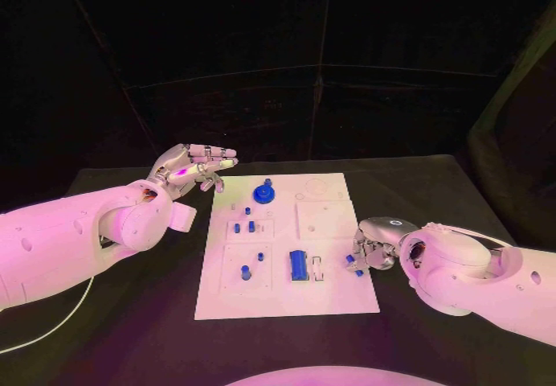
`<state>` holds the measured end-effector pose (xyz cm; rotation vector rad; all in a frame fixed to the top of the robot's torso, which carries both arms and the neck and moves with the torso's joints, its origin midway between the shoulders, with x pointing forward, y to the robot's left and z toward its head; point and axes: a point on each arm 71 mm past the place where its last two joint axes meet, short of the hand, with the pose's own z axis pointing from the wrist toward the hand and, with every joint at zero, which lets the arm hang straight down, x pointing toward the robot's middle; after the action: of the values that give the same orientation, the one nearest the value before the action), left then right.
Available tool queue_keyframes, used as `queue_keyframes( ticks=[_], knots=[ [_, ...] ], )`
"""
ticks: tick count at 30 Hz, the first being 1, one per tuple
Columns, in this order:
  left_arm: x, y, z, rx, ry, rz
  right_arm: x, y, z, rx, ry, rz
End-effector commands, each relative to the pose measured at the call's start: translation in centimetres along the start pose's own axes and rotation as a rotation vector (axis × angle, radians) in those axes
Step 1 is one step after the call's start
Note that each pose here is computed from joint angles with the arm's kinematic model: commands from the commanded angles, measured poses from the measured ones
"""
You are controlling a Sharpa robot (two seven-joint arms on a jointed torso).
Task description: Assemble the parts on the task board
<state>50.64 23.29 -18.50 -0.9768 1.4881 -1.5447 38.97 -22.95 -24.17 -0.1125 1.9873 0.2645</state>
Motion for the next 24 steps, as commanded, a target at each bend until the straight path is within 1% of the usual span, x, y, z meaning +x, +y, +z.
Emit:
queue_keyframes(
  ticks=[1, 4, 8, 12, 18, 24],
  knots=[
    [0.07, -0.13, 0.03, 0.006, 0.009, -0.007, 0.7, 0.1, 0.1, 0.003, 0.033, -0.073],
    [0.08, -0.13, 0.03, 0.006, 0.009, -0.007, 0.8, 0.3, 0.2, -0.001, 0.032, -0.092],
    [0.09, -0.13, 0.02, 0.005, 0.009, -0.008, 1.1, 0.5, 0.3, -0.006, 0.051, -0.121],
    [0.05, -0.13, -0.01, 0.005, 0.008, -0.007, 1.3, 0.7, 0.1, -0.006, 0.056, -0.112],
    [0.05, -0.13, -0.04, 0.004, 0.01, -0.008, 1.2, 0.6, -0.4, 0.018, 0.045, 0.063],
    [0.07, -0.12, -0.03, 0.003, 0.01, -0.008, 0.7, 1.0, -1.1, 0.02, -0.018, 0.19]
  ],
)
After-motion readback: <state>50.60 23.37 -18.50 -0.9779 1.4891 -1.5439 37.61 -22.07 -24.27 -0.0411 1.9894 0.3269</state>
